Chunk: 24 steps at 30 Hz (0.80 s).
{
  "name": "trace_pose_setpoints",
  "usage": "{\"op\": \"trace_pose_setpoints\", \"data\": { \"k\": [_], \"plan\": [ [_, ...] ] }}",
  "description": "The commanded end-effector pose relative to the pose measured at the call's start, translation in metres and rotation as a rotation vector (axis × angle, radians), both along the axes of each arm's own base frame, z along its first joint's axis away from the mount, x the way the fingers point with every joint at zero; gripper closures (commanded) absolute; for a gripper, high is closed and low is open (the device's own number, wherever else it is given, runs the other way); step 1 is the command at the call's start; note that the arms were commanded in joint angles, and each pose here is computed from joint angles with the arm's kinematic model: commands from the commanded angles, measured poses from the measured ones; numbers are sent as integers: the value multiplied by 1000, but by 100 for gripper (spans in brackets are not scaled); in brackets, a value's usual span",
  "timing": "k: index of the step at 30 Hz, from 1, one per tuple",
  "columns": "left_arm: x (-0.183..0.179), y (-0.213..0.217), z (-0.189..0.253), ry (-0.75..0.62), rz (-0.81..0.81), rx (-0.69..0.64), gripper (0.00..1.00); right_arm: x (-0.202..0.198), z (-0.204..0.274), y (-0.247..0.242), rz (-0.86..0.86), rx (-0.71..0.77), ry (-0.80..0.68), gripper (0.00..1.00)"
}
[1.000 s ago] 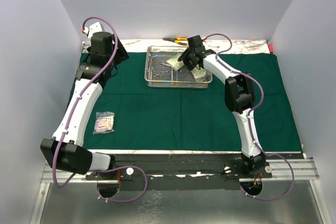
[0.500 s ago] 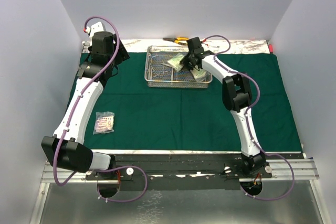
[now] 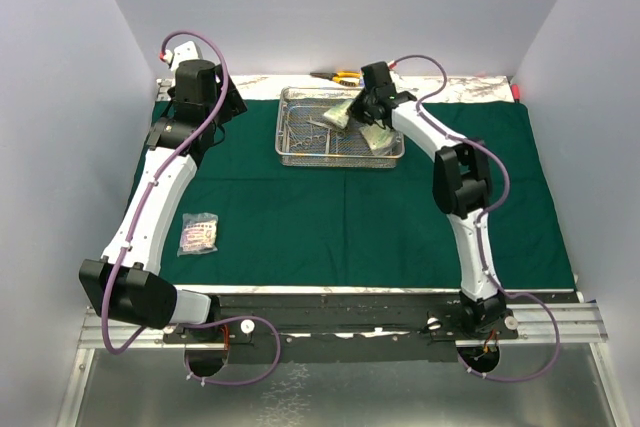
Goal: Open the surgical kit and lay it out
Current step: Pick up the medical item from the container, then place the medical item in the surgical kit.
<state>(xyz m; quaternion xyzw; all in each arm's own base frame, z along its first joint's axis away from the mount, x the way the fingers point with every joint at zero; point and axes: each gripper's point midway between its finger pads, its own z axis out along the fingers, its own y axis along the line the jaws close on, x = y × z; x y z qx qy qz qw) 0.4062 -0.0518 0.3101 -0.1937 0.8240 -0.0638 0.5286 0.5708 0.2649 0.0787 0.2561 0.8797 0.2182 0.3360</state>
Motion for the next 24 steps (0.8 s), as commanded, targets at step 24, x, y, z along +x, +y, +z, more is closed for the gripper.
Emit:
{"op": "trace_pose_setpoints", "data": {
  "k": [24],
  "plan": [
    [-97,32,24,-83,122,-62,27,-265,99,212,803,259,-222,100]
  ]
}}
